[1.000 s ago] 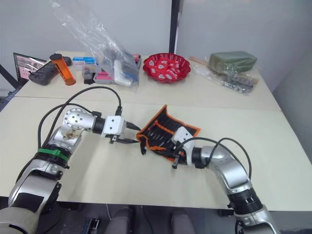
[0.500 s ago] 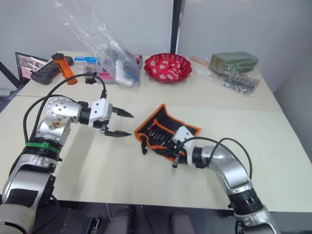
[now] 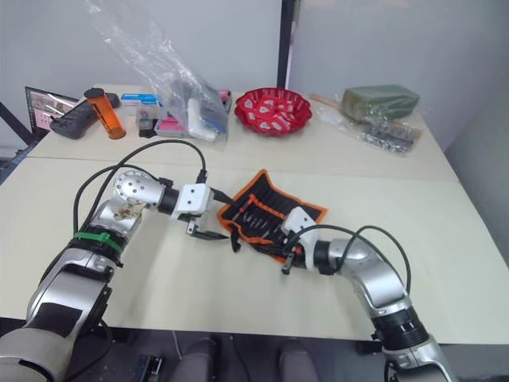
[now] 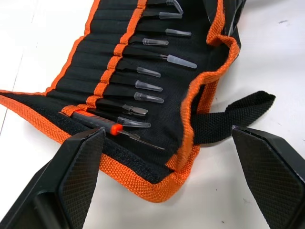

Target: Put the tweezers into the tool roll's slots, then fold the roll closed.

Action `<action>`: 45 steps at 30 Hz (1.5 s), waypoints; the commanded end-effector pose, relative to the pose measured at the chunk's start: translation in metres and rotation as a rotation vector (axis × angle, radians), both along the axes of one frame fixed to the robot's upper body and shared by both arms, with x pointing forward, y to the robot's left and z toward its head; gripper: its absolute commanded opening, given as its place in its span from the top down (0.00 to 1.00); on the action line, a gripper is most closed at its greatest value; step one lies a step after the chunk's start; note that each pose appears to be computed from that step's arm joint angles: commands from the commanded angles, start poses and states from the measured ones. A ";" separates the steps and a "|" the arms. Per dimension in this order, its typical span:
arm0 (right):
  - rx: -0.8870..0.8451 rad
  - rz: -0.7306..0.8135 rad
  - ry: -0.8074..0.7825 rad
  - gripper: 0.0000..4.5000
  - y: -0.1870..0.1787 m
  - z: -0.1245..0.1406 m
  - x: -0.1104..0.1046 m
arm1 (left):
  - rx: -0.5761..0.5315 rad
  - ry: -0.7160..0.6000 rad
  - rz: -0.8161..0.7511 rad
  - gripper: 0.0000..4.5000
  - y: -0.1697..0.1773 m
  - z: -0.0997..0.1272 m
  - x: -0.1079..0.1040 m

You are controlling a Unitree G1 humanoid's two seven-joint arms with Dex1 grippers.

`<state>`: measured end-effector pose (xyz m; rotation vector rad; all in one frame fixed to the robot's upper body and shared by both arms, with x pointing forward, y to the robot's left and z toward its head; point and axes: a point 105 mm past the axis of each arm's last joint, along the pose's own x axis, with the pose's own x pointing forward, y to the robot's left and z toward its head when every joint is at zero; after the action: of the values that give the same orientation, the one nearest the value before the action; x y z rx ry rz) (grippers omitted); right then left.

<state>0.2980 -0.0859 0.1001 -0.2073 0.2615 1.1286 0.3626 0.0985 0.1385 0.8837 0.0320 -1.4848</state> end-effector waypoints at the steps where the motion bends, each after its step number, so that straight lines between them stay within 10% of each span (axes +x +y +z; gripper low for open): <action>1: 0.004 -0.014 -0.056 1.00 -0.004 0.010 0.001 | -0.031 -0.029 -0.037 0.24 -0.008 0.012 0.000; 11: 0.020 -0.031 -0.081 1.00 0.000 0.013 0.009 | -0.010 -0.044 0.037 0.99 0.003 -0.003 0.006; 32: 0.022 -0.008 -0.253 1.00 0.030 0.027 0.068 | -0.134 0.150 0.342 1.00 0.064 -0.006 -0.055; 45: 0.022 0.147 -0.166 1.00 0.027 0.019 0.034 | -0.080 0.148 0.403 1.00 0.080 -0.005 -0.079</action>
<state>0.3269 -0.0425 0.1087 -0.2881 0.0954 1.3045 0.2843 0.1679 0.1192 0.6284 0.2709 -1.1945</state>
